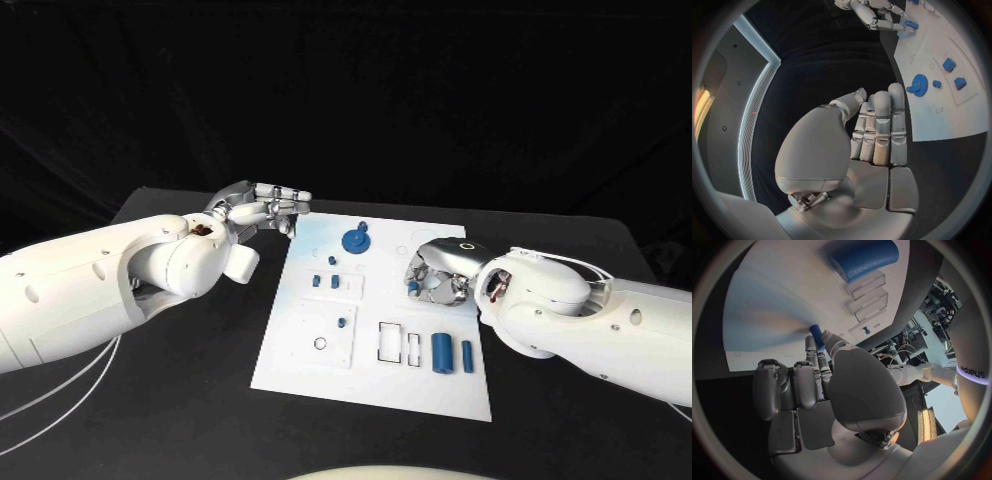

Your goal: Assemble the parts on the task board

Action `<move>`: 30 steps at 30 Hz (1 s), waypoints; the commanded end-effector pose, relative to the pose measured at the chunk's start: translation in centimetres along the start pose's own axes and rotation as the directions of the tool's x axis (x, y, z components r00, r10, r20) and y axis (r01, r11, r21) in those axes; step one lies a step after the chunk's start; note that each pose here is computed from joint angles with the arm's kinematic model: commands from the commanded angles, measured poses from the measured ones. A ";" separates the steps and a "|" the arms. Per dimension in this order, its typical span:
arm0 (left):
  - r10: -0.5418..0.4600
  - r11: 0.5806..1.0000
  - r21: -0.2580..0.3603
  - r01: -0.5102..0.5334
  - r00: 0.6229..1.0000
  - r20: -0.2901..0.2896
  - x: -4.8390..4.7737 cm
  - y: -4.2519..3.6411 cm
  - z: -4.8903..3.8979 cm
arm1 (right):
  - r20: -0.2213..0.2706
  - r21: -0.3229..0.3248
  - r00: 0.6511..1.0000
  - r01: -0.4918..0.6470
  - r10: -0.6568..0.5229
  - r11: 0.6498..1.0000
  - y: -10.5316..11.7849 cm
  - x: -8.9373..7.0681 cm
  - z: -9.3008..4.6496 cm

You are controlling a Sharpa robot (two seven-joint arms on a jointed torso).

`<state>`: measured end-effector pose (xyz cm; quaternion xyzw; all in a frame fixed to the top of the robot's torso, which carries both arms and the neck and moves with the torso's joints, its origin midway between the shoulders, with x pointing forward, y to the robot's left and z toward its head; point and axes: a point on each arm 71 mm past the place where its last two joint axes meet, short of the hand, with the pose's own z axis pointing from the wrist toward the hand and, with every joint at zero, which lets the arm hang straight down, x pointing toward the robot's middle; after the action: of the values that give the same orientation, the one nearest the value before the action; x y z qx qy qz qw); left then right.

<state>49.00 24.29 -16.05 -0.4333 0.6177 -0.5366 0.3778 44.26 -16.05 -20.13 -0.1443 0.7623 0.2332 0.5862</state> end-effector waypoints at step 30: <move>-0.021 1.000 0.001 0.021 1.000 -0.020 0.40 0.09 0.41 | 0.169 -0.229 0.974 -0.112 0.152 0.967 7.0 -3.1 -1.8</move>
<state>49.26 24.09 -16.29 -0.4372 0.6172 -0.5362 0.3747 40.64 -11.78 -15.39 -0.1374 0.6874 0.3442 0.6246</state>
